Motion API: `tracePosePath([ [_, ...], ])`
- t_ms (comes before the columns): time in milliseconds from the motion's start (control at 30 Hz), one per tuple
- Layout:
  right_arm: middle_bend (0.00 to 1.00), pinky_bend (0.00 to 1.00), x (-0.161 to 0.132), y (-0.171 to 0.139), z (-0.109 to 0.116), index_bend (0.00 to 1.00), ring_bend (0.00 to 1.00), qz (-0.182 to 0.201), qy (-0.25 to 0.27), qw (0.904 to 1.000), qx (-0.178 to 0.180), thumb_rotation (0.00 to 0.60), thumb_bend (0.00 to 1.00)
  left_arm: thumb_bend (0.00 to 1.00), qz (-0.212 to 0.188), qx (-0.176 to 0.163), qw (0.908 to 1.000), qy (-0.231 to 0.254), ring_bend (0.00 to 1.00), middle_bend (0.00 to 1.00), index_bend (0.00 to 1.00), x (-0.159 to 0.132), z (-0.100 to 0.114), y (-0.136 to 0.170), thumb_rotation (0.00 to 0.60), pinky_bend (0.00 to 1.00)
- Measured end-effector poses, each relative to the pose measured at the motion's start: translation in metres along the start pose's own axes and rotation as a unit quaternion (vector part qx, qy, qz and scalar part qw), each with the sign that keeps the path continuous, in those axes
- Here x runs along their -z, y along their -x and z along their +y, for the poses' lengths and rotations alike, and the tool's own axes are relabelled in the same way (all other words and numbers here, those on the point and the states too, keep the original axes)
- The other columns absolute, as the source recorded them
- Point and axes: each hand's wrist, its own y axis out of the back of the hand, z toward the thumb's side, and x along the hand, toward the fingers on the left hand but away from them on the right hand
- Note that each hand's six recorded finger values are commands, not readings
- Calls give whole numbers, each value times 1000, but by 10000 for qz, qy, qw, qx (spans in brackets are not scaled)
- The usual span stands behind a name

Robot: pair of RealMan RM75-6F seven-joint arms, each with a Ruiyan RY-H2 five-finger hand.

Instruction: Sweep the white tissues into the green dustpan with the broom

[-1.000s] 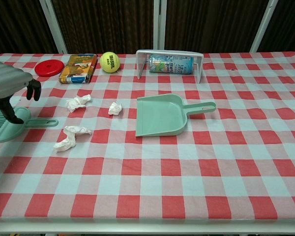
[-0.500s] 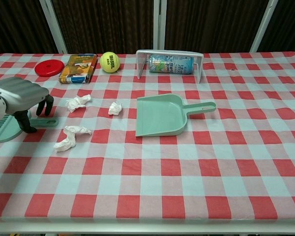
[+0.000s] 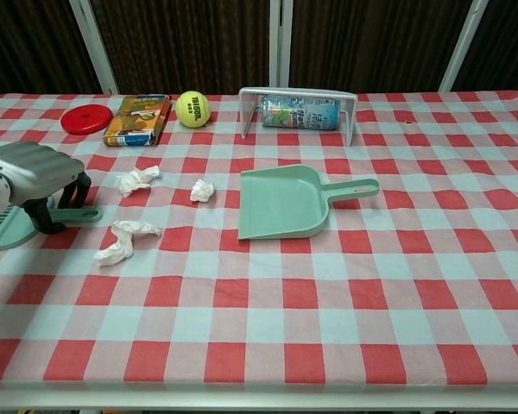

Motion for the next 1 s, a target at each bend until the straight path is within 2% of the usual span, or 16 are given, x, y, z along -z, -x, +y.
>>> tracePosePath([
  [267,173,0,-3,0,-1,63,0,5,-45,10000,-23,600,303,410,-167,-193,9996,83,723,551,554,1,1,-1,600,861],
  [367,180,0,-8,2,-1,79,0,50,-118,9999,-51,600,304,413,-230,-339,9991,139,721,552,555,7,6,2,600,861],
  [567,236,1,-32,17,-7,150,3,373,-394,9983,-225,600,310,416,-358,-790,9955,394,712,552,555,29,22,15,600,861],
  [767,313,65,-76,52,-25,236,64,860,-795,9917,-528,600,299,416,-401,-1239,9877,867,698,552,555,63,35,35,600,861],
  [867,325,107,-107,77,-41,284,76,1143,-872,9871,-706,600,276,417,-400,-1427,9849,893,694,552,555,79,40,46,600,861],
  [1000,329,117,-157,110,-69,319,78,1455,-775,9822,-904,600,256,416,-495,-1512,9832,896,691,552,555,83,39,55,600,861],
])
